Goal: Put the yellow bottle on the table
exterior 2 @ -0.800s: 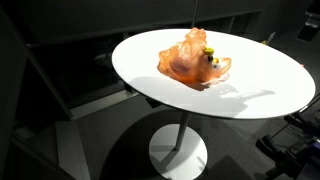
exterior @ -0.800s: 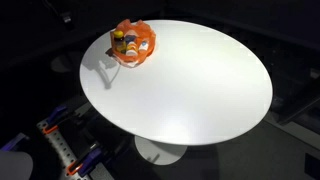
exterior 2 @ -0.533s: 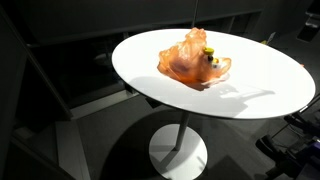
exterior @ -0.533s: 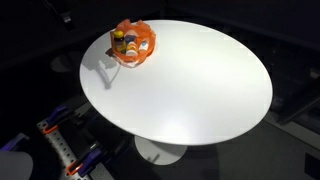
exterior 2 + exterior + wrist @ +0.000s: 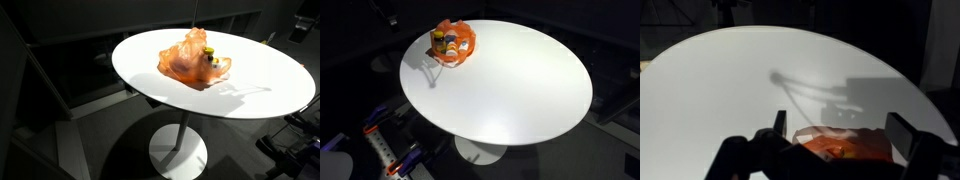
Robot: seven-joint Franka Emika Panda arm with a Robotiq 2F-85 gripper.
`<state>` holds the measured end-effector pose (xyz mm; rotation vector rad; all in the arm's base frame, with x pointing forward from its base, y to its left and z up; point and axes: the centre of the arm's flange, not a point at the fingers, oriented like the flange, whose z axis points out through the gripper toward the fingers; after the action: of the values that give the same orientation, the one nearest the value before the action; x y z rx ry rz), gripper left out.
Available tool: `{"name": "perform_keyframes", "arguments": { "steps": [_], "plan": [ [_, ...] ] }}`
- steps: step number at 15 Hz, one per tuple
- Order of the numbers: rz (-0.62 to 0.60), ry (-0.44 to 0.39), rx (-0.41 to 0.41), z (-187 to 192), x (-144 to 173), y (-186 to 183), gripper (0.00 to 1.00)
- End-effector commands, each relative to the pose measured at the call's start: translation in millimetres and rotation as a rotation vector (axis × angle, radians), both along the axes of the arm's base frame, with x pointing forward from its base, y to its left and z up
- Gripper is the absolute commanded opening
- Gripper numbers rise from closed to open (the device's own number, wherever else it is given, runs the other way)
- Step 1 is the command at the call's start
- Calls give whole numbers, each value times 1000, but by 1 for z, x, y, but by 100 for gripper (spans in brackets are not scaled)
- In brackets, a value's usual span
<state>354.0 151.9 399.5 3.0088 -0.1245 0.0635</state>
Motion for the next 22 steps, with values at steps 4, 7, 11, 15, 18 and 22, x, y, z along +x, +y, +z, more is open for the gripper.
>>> {"name": "perform_keyframes", "arguments": {
  "steps": [4, 7, 11, 15, 18, 22],
  "plan": [
    [15, -22, 80, -11, 68, -2, 100],
    [44, -52, 123, -22, 97, -4, 100],
    [95, -96, 171, -43, 129, -4, 100],
    [162, -118, 199, -63, 154, 2, 100],
    [210, -126, 204, -74, 166, 8, 100],
    [259, -122, 204, -86, 177, 14, 100]
  ]
}}
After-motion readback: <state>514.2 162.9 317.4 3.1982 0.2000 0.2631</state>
